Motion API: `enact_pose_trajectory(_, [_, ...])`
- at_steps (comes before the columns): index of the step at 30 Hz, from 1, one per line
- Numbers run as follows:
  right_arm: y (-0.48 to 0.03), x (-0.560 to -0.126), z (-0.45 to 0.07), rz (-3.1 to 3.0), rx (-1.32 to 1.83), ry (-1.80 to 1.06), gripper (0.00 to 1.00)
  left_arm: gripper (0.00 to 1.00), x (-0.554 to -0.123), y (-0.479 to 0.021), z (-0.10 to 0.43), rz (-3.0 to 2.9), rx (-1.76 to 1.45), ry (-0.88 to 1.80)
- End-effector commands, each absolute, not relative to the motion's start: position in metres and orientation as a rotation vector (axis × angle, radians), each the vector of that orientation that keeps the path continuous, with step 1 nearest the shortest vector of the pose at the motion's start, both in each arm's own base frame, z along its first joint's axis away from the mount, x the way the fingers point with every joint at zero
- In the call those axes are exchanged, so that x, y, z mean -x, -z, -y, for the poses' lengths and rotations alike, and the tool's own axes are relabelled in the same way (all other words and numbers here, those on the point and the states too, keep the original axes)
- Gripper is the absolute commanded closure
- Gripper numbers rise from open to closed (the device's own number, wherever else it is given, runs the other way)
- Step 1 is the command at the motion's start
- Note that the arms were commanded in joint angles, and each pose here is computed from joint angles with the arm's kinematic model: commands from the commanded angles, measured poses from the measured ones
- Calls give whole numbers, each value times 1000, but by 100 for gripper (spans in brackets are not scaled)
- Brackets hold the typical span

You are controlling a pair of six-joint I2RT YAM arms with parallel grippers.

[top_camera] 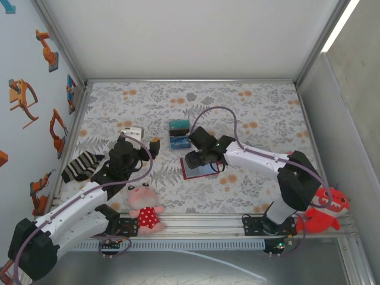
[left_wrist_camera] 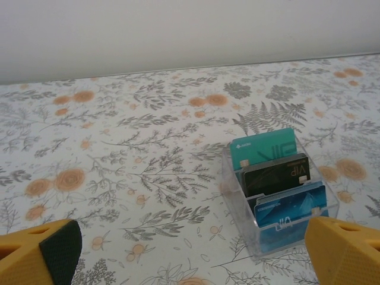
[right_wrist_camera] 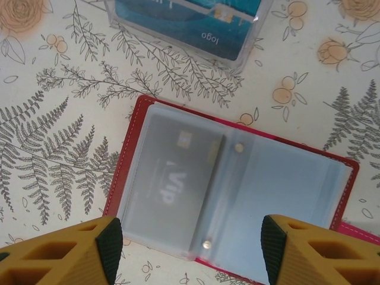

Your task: Take the credit cards out of the card holder

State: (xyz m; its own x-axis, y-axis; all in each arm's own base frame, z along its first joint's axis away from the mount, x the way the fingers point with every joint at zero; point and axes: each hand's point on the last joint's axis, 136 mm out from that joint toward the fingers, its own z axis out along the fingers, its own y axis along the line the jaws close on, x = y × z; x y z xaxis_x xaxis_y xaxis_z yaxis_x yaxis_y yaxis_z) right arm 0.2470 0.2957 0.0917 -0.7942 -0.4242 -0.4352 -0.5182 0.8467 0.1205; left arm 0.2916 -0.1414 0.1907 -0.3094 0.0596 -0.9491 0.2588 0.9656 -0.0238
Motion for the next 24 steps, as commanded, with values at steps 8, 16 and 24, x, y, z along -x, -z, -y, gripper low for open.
enact_pose_trajectory(8, [-69,-241,-318,-2665,839,-215,45,3,-291,-187,105,-1910,14,102])
enact_pose_trajectory(16, [-45,-236,-317,-2717,873,-175,45,3,-289,-182,103,-1928,30,106])
enact_pose_trajectory(24, [-36,-231,-320,-2729,888,-163,51,3,-292,-180,104,-1939,28,102])
